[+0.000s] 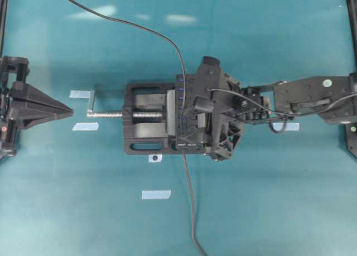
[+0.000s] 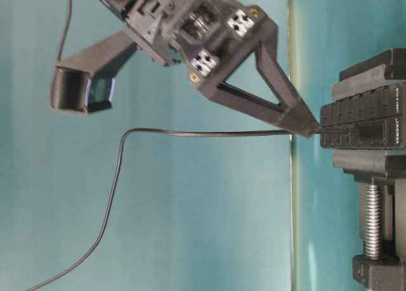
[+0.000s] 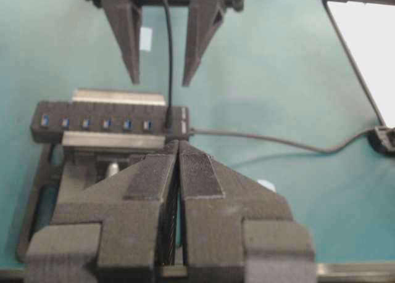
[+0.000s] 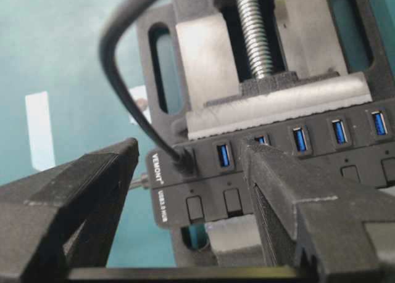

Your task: Insert the USB into the front port of the fixed hub.

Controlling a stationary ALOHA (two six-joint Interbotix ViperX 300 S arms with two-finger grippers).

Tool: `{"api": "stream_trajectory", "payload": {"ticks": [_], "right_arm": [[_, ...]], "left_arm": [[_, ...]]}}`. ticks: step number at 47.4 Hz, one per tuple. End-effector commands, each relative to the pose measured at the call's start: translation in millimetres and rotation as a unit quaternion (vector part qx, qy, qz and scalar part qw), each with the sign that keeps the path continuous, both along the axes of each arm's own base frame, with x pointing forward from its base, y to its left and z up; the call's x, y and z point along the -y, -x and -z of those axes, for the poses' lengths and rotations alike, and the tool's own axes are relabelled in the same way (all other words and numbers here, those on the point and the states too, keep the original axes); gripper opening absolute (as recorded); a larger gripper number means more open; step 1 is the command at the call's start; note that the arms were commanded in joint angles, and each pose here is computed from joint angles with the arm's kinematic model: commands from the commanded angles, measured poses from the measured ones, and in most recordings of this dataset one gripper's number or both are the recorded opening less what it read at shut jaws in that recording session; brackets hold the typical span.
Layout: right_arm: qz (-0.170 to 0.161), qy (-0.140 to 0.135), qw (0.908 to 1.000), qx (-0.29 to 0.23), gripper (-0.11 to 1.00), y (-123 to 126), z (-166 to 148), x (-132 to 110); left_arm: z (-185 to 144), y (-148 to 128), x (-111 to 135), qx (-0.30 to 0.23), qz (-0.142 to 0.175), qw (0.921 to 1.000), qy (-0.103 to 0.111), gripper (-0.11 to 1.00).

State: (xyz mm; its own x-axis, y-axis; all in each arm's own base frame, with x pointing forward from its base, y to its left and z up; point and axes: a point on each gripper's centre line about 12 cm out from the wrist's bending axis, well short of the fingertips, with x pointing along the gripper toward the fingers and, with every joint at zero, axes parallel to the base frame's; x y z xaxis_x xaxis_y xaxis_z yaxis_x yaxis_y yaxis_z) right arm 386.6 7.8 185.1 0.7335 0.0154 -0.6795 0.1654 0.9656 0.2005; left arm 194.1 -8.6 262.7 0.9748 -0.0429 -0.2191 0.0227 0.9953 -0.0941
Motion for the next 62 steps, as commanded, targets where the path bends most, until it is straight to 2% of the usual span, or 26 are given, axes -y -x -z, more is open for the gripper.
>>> {"api": "stream_trajectory", "payload": {"ticks": [1,28,41,62], "right_arm": [[-0.001,0.001,0.9995,0.032,0.72,3,-19,0],[0.0,0.0,0.9988,0.05,0.72,32,-21,1],[0.002,-0.003,0.9984,0.056,0.72,46,-21,1],[0.001,-0.004,0.9908,0.135,0.72,61,-30,1]], "left_arm": [[-3,0,0,0.006,0.0,1.0,0.0,0.0],[3,5,0,-0.006,-0.001,1.0,0.003,0.0],[18,10,-1,-0.022,-0.011,0.999,0.038,0.0],[8,19,-1,0.012,-0.009,0.999,0.043,0.0]]}}
